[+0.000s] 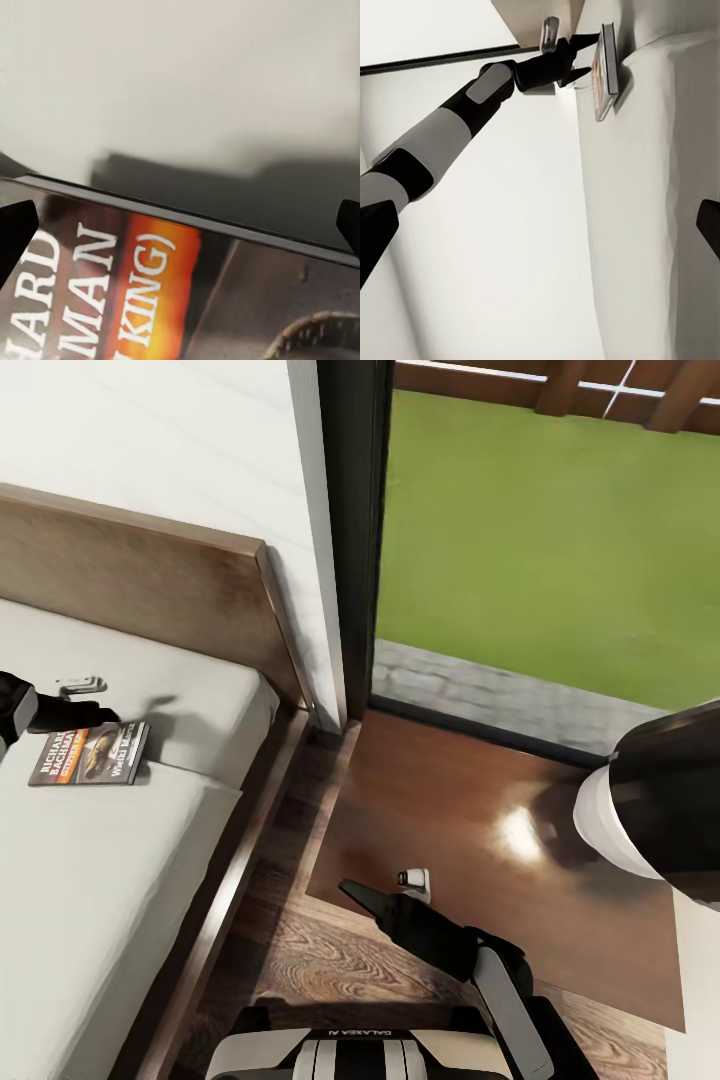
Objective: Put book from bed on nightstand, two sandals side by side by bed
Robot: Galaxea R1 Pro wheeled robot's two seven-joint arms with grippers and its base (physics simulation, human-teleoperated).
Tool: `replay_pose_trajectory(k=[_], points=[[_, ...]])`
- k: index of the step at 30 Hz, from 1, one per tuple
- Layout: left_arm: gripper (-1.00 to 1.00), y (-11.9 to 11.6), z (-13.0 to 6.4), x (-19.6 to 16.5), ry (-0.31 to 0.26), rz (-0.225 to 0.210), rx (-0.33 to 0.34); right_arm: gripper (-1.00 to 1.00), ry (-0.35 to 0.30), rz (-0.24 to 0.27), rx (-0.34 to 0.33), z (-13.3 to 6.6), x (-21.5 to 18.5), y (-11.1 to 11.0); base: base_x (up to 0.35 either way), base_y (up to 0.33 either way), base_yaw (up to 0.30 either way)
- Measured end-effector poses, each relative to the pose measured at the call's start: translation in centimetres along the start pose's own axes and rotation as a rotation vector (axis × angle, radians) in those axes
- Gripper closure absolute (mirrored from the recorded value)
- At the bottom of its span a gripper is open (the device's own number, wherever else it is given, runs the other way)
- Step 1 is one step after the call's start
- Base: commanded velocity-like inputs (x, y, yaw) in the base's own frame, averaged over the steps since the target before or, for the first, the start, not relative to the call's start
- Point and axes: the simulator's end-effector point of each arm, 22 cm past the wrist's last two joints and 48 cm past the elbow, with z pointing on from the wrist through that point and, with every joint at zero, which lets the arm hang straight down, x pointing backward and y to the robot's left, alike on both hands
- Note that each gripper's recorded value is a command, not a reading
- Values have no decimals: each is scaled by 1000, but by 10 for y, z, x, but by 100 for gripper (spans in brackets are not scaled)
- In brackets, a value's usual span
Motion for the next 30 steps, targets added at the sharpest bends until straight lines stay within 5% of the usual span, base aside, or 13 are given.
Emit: replay_pose_trajectory(k=[30], points=[[-100,31,-5,3,4,-23,-31,-100,-1,-2,-1,0,-1,1,0,0,0]])
